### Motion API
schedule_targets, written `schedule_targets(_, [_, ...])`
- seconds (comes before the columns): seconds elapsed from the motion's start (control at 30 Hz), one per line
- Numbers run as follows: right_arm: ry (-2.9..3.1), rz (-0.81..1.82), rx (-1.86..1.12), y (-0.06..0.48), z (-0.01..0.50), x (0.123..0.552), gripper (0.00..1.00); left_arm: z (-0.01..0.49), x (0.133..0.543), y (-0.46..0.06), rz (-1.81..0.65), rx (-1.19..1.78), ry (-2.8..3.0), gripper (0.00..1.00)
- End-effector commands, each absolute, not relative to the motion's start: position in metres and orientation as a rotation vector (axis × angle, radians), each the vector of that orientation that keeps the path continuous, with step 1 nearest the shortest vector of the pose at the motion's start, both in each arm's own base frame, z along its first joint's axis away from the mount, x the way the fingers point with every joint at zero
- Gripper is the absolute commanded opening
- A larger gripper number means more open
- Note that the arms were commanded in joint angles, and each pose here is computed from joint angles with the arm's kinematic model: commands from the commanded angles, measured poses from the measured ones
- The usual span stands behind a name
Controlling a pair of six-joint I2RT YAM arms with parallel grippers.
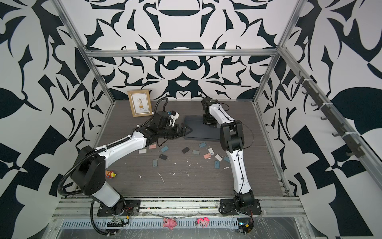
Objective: Put the eraser in the storage box
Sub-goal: Place the eraser in the storage box.
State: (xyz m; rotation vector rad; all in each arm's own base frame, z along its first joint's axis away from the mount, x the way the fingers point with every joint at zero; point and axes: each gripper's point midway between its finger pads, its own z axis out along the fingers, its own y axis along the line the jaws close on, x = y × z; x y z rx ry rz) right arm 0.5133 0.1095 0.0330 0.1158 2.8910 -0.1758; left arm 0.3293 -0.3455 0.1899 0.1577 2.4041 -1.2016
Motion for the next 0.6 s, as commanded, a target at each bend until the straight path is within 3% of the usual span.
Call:
schedule_targets(0.0, [2.869,-0.185,0.139,0.105,0.047,0.5118,0.28,0.1932,0.3324,-0.3475,-1.224,0.158,2.391,0.99])
schedule_targets(0.57, [2.848,-0.174,0.135,0.1064,0.0565,0.5161,0.34,0.1953,0.332,-0.3473,-1.231,0.157,2.384,0.99])
